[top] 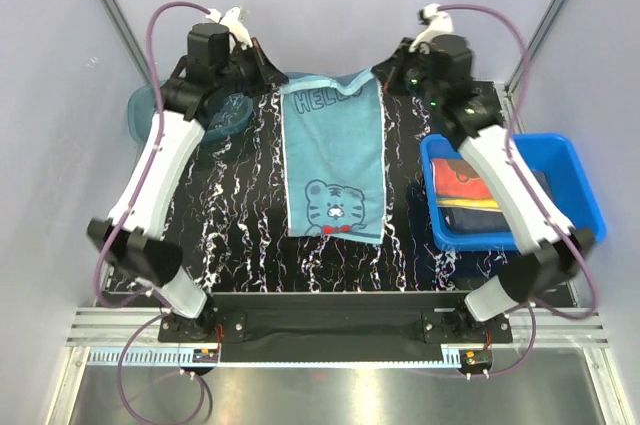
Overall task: Fold and stack the towels
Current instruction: Flatten out the crumpled towel, then fold the towel
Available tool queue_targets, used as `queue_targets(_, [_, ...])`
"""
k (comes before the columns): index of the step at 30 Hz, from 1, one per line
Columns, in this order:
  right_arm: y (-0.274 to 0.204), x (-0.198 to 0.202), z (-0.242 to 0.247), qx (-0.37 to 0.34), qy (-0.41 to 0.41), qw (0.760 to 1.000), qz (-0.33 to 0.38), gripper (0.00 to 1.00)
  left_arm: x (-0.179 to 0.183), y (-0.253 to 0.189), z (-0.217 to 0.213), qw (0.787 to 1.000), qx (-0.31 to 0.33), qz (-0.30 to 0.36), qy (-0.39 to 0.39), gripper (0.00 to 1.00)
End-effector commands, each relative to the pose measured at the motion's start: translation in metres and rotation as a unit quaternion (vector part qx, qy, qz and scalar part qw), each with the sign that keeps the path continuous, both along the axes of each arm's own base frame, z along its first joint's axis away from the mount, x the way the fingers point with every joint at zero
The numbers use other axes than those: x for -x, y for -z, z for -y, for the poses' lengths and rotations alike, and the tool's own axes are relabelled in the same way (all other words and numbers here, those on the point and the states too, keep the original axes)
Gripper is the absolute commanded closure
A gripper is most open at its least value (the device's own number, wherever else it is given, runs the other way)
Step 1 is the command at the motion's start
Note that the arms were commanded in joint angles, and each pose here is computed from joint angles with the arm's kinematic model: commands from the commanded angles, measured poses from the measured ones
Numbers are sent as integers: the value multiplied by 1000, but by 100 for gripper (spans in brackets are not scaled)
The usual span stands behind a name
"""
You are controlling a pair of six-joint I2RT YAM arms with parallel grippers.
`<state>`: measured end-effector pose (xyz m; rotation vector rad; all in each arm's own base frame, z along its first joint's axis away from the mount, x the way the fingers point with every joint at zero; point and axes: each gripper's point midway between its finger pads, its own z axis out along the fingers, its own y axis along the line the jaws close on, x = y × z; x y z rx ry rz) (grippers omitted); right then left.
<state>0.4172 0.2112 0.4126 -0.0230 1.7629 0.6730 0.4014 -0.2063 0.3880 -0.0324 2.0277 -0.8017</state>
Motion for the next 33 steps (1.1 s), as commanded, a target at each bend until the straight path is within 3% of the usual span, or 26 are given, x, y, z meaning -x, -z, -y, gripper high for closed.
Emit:
queue_targets(1, [-2, -52, -1, 24, 17, 998, 51, 100, -42, 6, 19, 994, 57, 29, 87, 100])
queue_targets(7, [63, -124, -10, 51, -9, 999, 11, 100, -99, 45, 34, 987, 81, 39, 133, 100])
queue_targets(11, [71, -143, -6, 46, -16, 999, 13, 100, -126, 55, 34, 983, 84, 61, 149, 100])
queue_targets(17, [106, -159, -3, 50, -20, 998, -32, 100, -146, 97, 31, 983, 107, -2, 147, 100])
queue_targets(22, [170, -135, 7, 72, -24, 985, -158, 100, -125, 147, 23, 983, 94, -95, 126, 100])
queue_targets(26, [227, -96, 26, 95, -25, 956, -276, 100, -91, 191, 8, 977, 49, -173, 112, 100])
queue_targets(33, [263, -38, 32, 112, -57, 927, -355, 100, -48, 224, -15, 965, -6, -247, 84, 100])
